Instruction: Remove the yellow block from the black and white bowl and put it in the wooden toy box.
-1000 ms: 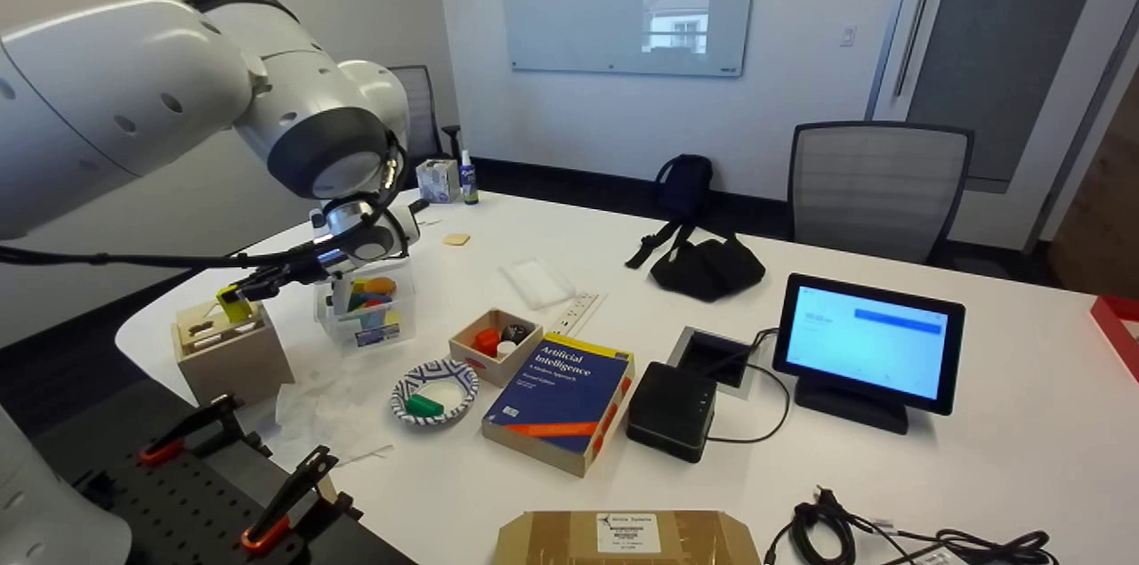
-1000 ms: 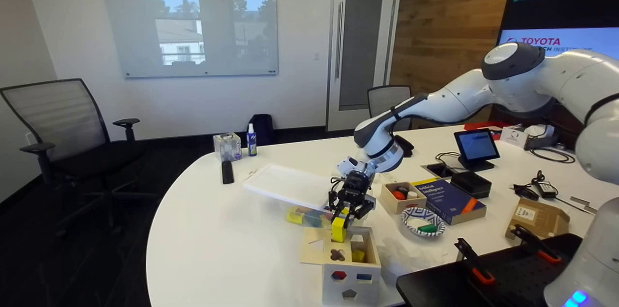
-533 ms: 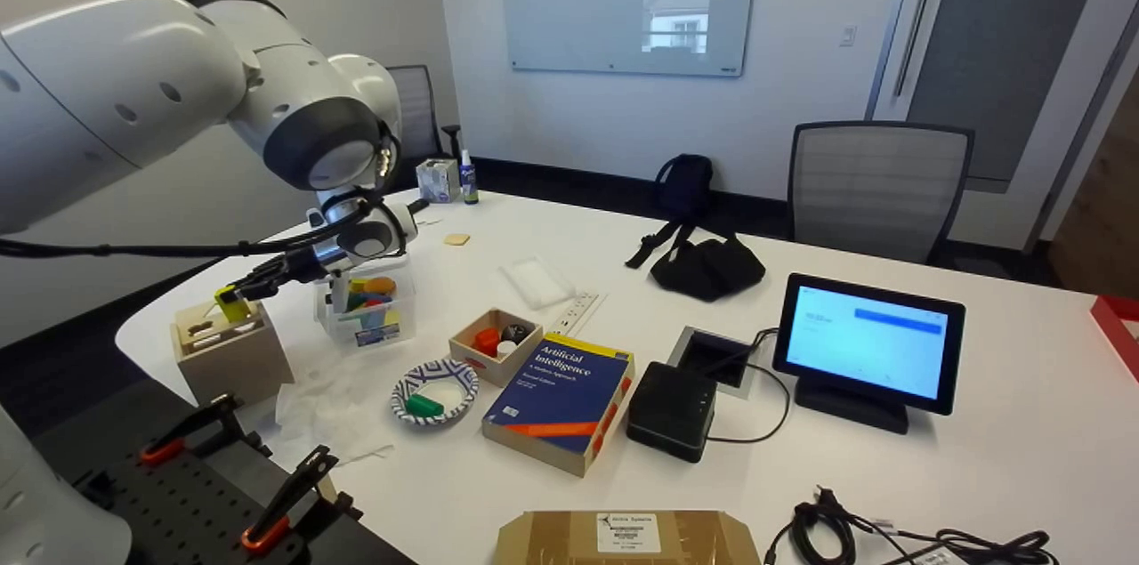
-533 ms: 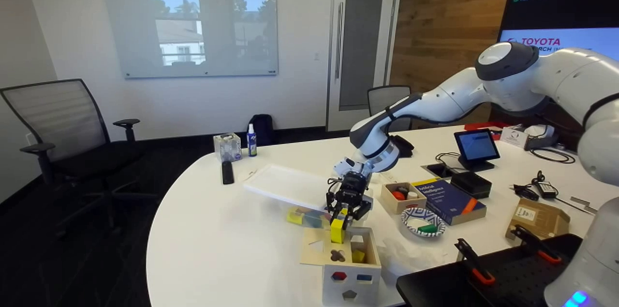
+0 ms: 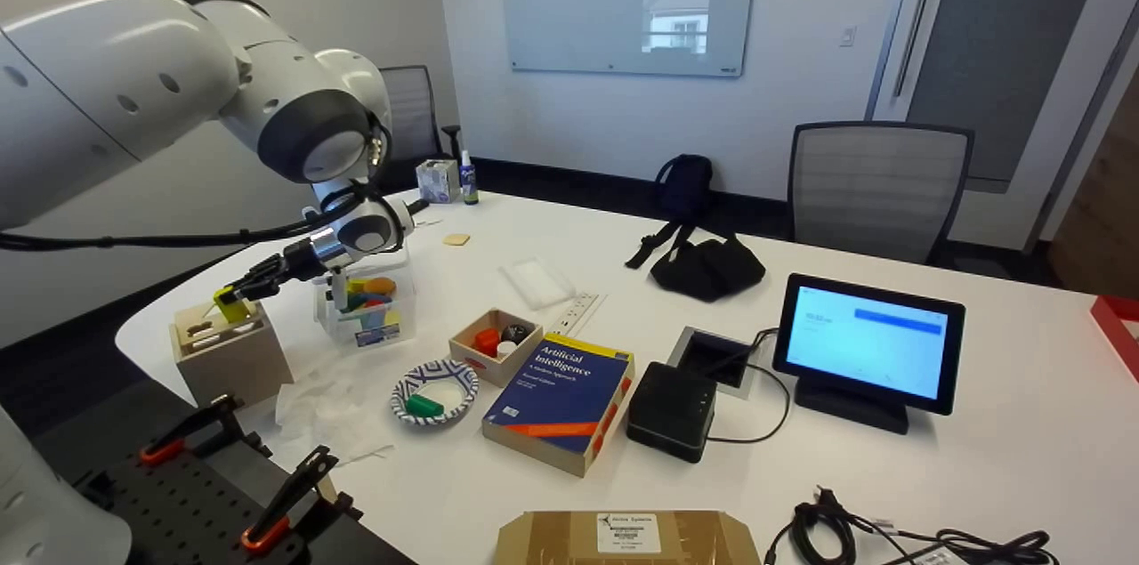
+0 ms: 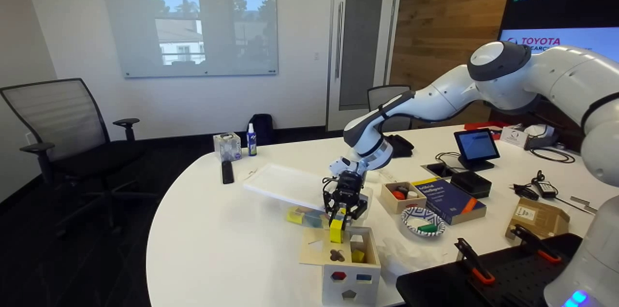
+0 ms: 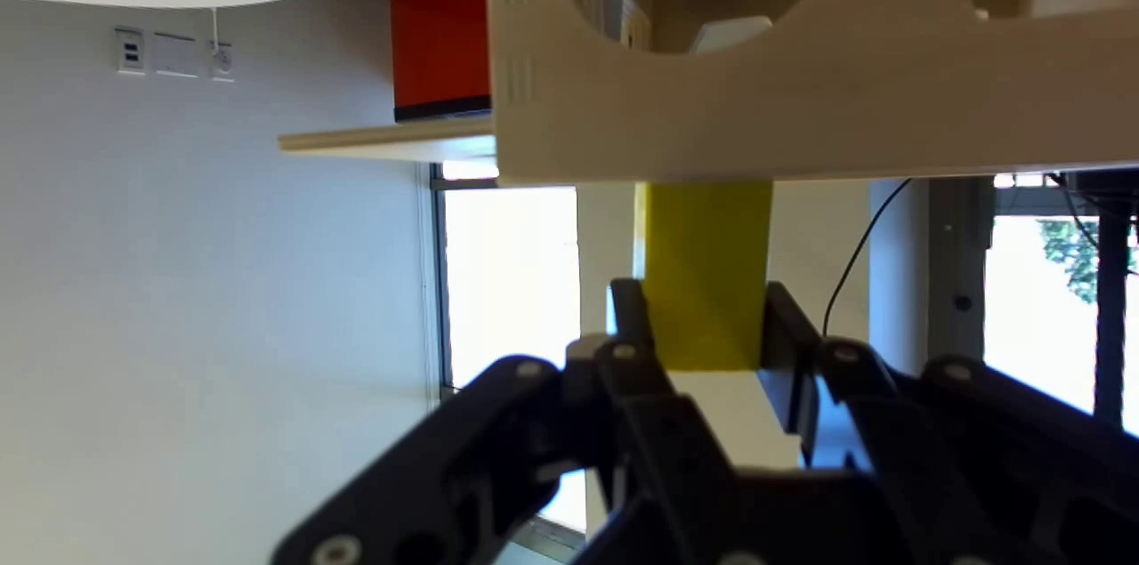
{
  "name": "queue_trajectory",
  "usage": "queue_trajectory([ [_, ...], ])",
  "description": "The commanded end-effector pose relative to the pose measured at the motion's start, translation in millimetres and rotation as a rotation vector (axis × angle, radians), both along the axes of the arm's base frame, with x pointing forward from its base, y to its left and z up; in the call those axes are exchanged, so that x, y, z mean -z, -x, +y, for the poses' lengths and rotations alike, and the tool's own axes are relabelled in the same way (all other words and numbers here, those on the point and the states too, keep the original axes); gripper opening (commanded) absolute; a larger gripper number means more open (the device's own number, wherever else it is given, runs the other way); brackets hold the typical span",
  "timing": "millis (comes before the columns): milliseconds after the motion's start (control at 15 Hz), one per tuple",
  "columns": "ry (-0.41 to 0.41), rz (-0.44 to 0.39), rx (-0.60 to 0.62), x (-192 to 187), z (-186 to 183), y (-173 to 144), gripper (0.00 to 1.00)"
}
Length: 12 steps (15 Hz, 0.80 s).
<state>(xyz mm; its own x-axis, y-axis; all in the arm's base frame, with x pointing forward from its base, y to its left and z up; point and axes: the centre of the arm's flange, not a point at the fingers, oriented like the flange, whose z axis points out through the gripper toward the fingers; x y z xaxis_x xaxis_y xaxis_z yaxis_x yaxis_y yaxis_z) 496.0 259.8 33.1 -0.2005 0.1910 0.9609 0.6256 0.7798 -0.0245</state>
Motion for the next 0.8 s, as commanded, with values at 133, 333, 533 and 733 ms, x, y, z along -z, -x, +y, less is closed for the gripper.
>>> queue_trajectory([
  [133, -0.032, -0.032, -0.03, -6.2, -2.4, -3.1, 0.73],
  [333, -0.066, -0.05, -0.022, -13.2, -3.9, -2.9, 0.95],
  [533, -0.069, -0.055, 0.011, -30.3, 0.3, -1.0, 1.0],
  [733, -0.066, -0.053, 0.029, -56.4, 6.0, 5.4, 1.0],
])
